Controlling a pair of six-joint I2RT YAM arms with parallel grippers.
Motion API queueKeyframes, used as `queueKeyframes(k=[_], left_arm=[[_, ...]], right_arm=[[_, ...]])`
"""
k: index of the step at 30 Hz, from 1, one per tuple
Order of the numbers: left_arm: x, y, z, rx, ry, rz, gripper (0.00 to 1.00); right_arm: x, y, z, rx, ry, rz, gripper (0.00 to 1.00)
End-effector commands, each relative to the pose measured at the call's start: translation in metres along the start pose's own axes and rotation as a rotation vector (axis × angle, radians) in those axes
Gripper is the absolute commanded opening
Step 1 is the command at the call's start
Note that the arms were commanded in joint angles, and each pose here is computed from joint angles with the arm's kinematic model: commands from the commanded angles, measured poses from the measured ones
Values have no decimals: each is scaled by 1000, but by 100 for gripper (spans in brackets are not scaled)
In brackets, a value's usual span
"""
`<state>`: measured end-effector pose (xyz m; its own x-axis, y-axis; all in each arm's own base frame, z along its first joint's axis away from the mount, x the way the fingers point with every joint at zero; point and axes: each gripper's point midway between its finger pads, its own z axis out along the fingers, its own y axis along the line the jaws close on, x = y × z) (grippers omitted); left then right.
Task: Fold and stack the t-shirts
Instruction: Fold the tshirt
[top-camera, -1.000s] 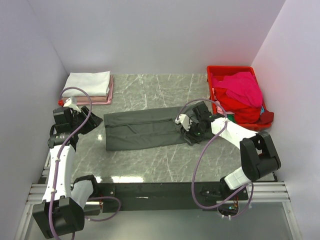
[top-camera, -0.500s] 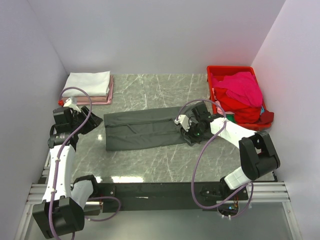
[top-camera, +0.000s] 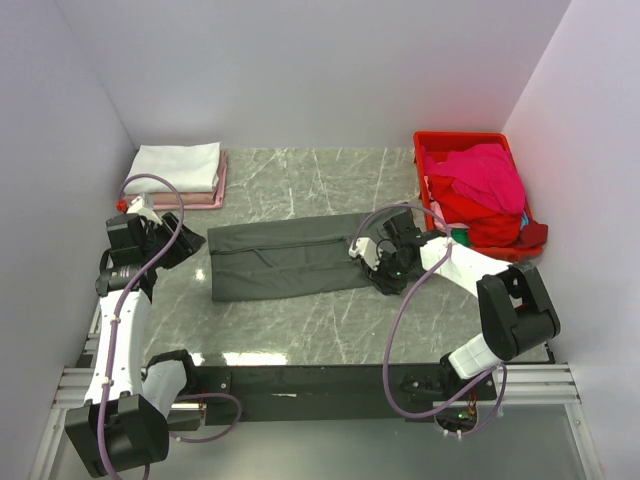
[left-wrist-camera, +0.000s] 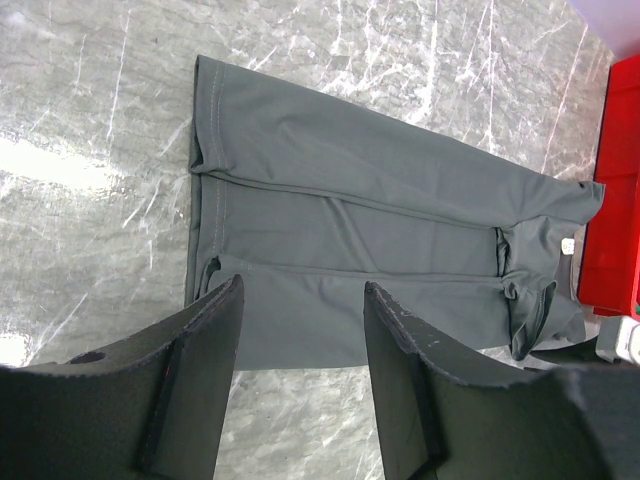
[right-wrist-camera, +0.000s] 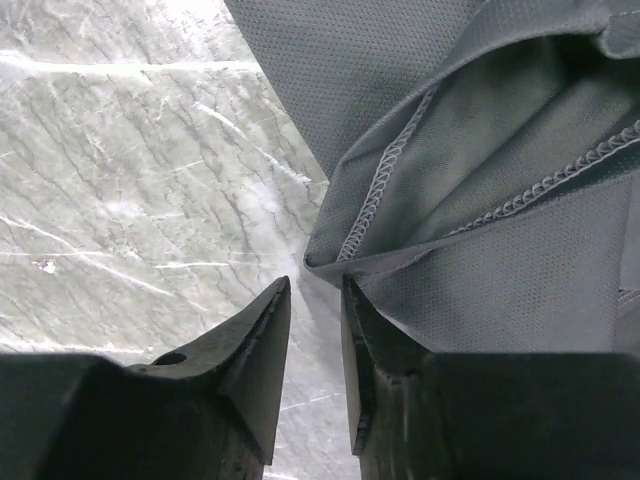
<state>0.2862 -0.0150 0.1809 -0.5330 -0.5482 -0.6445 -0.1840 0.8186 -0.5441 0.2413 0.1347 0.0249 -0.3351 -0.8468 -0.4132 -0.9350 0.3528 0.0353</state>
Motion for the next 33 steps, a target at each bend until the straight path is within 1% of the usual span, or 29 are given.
queueKeyframes(k=[1,5,6,12,14,16,17,19,20,22,23,24,29,31,33], left_arm=[[-7,-6,0,33,-31,39,56],[-8,-6,0,31,-34,39,56],[-7,-5,0,32,-32,39,56],[-7,-5,1,30,-30,37,56],[-7,-4,1,28,-29,36,56],[-7,-5,1,30,-28,37,56],[-8,-6,0,31,-30,38,56],[-8,-5,0,30,-33,38,56],[-8,-5,0,29,-35,38,56],[-8,-5,0,29,-33,39,56],[-8,-5,0,28,-33,37,56],[-8,-5,0,29,-33,39,56],[-7,-5,0,27,-31,38,56],[-8,-5,0,27,-35,36,56],[-8,-5,0,28,-33,37,56]], right_arm=[[-7,0,-1,5,-26,-42,35],[-5,0,6,-6,-4,-46,38],[-3,1,9,-12,5,-47,40],[3,-1,16,9,34,-42,41],[5,-2,17,20,40,-39,40],[5,-3,19,25,42,-39,36],[6,-2,19,25,46,-40,31],[6,-1,21,21,50,-35,23],[6,-1,21,21,47,-34,14],[6,0,21,18,48,-33,8],[6,-1,20,20,45,-34,3],[5,0,20,21,44,-35,0],[-5,-1,6,32,11,-43,0],[-15,-10,-9,59,-29,-42,0],[-18,-18,-22,81,-42,-28,0]])
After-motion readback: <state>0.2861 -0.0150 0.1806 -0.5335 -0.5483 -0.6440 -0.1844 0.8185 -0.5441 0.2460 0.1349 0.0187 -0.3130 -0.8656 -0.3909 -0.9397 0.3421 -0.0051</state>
